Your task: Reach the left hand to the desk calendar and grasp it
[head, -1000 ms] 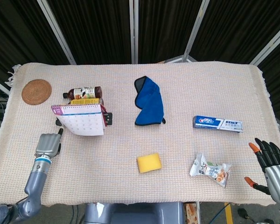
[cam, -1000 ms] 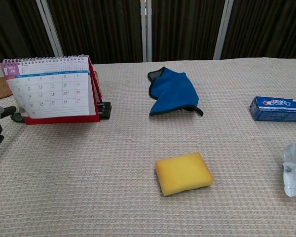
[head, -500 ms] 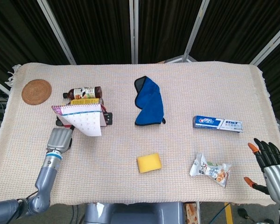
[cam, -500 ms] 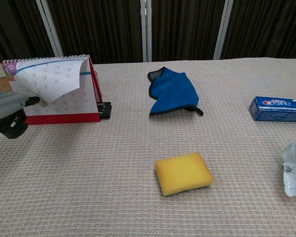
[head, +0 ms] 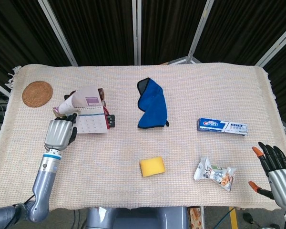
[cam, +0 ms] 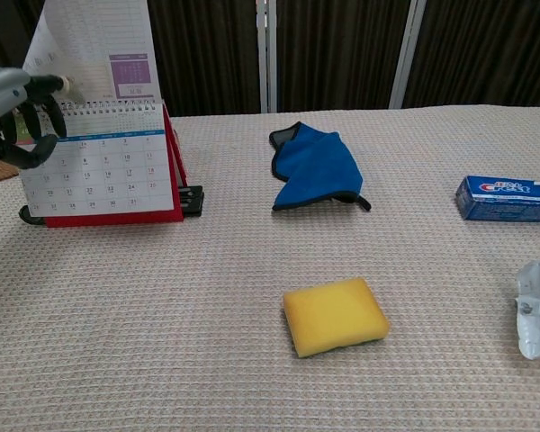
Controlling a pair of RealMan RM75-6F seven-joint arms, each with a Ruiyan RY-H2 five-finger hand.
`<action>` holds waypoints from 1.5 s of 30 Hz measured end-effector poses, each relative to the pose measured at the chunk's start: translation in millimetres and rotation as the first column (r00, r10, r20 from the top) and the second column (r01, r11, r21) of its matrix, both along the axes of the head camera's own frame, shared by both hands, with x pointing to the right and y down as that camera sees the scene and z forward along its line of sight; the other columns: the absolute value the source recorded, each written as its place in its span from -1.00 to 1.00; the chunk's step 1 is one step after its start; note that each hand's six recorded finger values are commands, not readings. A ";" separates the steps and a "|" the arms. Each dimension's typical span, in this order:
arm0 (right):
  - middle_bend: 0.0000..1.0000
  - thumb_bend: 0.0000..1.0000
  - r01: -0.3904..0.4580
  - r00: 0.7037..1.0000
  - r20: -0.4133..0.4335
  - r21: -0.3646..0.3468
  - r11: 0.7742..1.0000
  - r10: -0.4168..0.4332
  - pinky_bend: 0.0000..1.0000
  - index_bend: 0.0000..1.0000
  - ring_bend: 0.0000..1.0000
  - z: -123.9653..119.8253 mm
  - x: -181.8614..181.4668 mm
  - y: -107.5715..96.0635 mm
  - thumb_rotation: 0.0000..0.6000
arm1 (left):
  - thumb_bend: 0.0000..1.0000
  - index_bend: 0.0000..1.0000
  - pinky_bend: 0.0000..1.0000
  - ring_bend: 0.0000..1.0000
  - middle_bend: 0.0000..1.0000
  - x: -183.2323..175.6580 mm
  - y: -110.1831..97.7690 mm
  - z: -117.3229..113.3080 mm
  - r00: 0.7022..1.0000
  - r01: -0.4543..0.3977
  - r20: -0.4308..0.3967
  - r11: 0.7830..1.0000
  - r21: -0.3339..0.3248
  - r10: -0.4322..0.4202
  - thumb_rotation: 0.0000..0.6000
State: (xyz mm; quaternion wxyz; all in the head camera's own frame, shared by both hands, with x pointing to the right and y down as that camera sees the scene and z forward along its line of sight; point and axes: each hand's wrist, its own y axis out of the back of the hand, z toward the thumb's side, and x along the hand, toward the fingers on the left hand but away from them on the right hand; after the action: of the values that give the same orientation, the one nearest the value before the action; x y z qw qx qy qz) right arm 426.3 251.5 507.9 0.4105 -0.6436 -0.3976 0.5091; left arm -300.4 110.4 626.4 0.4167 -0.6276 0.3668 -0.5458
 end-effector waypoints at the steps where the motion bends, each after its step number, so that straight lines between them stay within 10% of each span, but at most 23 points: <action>1: -1.00 -0.93 0.000 1.000 0.000 0.000 1.000 0.000 -1.00 -1.00 -1.00 0.1 -0.2 0.2 1.00 | 0.01 -1.00 -0.51 -0.71 -0.89 -2.3 -2.6 -5.2 1.000 0.001 -0.004 1.000 0.022 -0.001 1.00; 13: -1.00 -0.93 -0.002 1.000 0.000 -0.001 1.000 0.002 -1.00 -1.00 -1.00 0.8 -0.1 0.2 1.00 | -0.80 -1.00 -0.98 -1.00 -1.00 -28.6 -25.5 -12.3 0.997 0.008 0.073 1.000 -0.018 -0.007 1.00; 34: -1.00 -0.93 -0.011 1.000 -0.009 -0.014 1.000 0.010 -1.00 -1.00 -1.00 6.1 2.5 -0.8 1.00 | -0.84 -1.00 -0.92 -1.00 -1.00 -62.5 -26.8 34.3 0.991 0.118 0.098 0.942 -0.314 -0.092 1.00; 45: -1.00 -0.93 -0.002 1.000 -0.003 0.000 1.000 0.002 -1.00 -1.00 -1.00 2.6 1.2 -0.3 1.00 | -0.82 -1.00 -0.98 -1.00 -1.00 -58.8 -35.1 2.3 0.994 0.106 -0.003 0.984 -0.143 -0.107 1.00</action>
State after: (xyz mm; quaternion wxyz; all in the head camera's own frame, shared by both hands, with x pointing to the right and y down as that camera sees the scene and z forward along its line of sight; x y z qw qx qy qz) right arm 427.5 251.2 510.4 0.4107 -0.6425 -0.3976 0.5103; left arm -359.2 75.2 628.7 0.3389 -0.6383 0.3619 -0.5888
